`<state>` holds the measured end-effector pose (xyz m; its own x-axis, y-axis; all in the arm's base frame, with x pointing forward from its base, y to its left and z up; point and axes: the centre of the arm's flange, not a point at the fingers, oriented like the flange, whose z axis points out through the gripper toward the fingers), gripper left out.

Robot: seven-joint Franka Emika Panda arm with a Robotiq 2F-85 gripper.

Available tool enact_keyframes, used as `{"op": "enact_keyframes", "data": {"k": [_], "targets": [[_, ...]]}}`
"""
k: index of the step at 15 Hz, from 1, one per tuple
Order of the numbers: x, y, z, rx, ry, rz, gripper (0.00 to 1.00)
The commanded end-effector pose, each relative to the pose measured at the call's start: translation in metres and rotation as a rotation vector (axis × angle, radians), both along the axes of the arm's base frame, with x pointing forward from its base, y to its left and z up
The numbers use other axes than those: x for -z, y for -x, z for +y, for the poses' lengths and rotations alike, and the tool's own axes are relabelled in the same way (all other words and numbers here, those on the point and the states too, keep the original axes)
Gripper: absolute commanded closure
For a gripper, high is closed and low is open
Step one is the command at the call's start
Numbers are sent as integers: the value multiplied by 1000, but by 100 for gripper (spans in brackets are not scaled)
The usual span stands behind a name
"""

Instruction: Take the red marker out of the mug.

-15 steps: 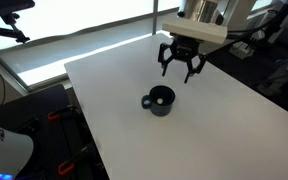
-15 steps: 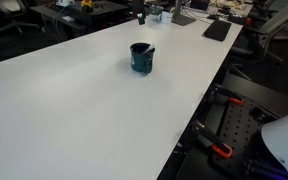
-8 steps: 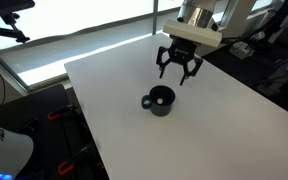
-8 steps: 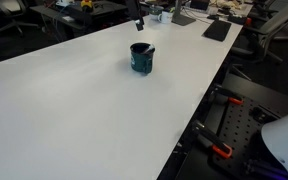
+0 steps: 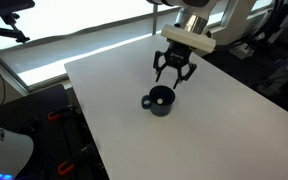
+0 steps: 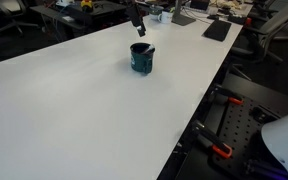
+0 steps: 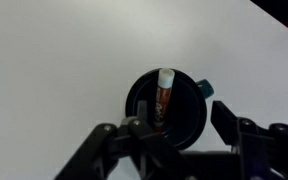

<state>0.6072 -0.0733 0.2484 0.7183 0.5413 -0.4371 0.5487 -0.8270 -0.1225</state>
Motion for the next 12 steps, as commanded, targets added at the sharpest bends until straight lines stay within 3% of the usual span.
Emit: {"op": "enact_keyframes", "data": {"k": [1,12], "targets": [[3,3,-1,22,-4,42,39],[35,5,-7,-5,38,89,42]]}}
